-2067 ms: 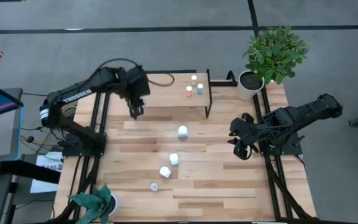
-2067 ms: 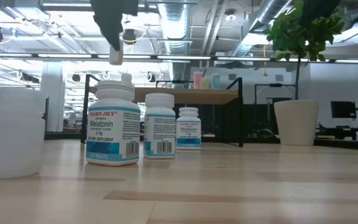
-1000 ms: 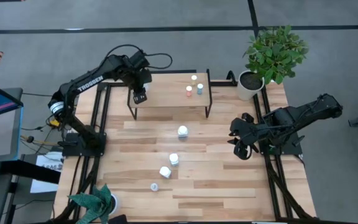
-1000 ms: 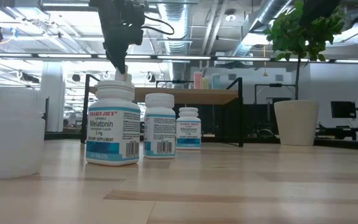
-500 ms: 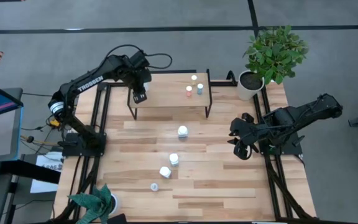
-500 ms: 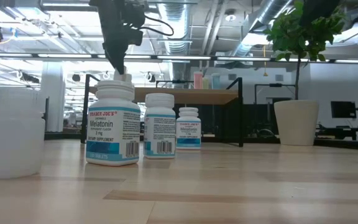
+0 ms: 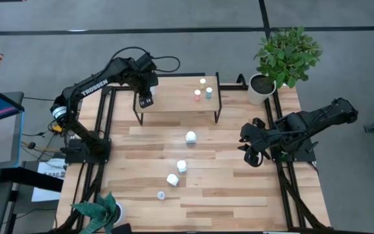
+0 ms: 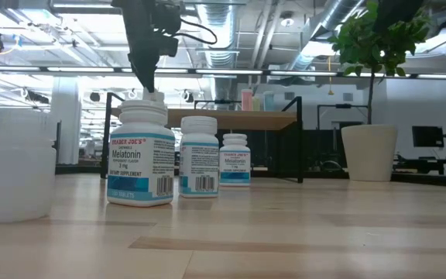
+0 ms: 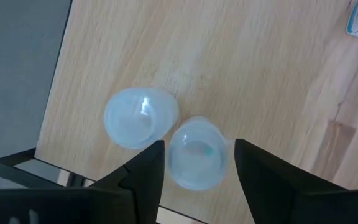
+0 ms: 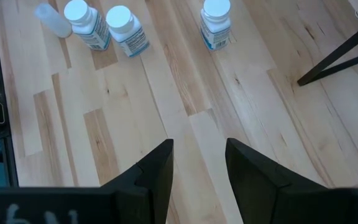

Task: Pick and place medicine bottles onto shelf by color
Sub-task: Put the transparent pill bottle on the shelf

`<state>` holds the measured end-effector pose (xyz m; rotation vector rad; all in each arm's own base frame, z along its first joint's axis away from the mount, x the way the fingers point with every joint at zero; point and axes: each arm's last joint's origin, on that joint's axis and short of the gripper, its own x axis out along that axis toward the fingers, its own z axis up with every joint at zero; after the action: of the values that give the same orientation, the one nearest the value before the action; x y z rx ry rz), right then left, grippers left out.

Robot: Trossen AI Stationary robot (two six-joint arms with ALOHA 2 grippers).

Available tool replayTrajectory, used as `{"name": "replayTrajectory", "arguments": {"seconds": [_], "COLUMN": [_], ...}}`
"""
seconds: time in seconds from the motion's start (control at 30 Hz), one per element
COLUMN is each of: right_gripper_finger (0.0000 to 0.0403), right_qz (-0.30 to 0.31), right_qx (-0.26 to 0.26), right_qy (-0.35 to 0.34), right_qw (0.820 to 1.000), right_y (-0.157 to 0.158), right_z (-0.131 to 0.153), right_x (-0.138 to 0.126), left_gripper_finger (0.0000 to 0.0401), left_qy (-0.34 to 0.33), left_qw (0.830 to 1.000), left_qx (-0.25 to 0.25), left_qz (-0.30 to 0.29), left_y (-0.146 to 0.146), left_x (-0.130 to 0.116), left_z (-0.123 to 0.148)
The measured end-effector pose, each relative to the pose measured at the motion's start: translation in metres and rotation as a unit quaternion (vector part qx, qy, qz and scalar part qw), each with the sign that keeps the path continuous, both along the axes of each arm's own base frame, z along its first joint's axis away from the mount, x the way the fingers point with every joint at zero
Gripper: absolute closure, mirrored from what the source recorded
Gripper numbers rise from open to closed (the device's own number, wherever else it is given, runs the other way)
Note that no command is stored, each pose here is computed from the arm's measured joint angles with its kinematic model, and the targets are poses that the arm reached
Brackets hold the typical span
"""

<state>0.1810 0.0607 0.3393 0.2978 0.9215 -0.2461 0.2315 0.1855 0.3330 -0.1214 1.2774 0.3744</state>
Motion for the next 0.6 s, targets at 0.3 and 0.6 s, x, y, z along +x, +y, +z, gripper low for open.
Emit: {"name": "replayTrajectory", "arguments": {"seconds": [0.3,0.6], "right_gripper_finger": [0.0234,0.0234], "right_qz": [0.0,0.001], "right_qx": [0.0,0.001], "right_qy": [0.0,0.0], "right_qw": [1.0,1.0], "right_y": [0.0,0.0], "right_z": [0.0,0.0], "right_x": [0.0,0.0], "left_gripper_finger": [0.022,0.022], "left_qy": [-0.014,-0.047], "left_qw": [1.0,0.999], "left_qx": [0.018,-0.007], "left_qz": [-0.005,0.004], "left_y": [-0.003,-0.022], "left_x": [-0.004,-0.008], "left_z": [0.014,0.057]}}
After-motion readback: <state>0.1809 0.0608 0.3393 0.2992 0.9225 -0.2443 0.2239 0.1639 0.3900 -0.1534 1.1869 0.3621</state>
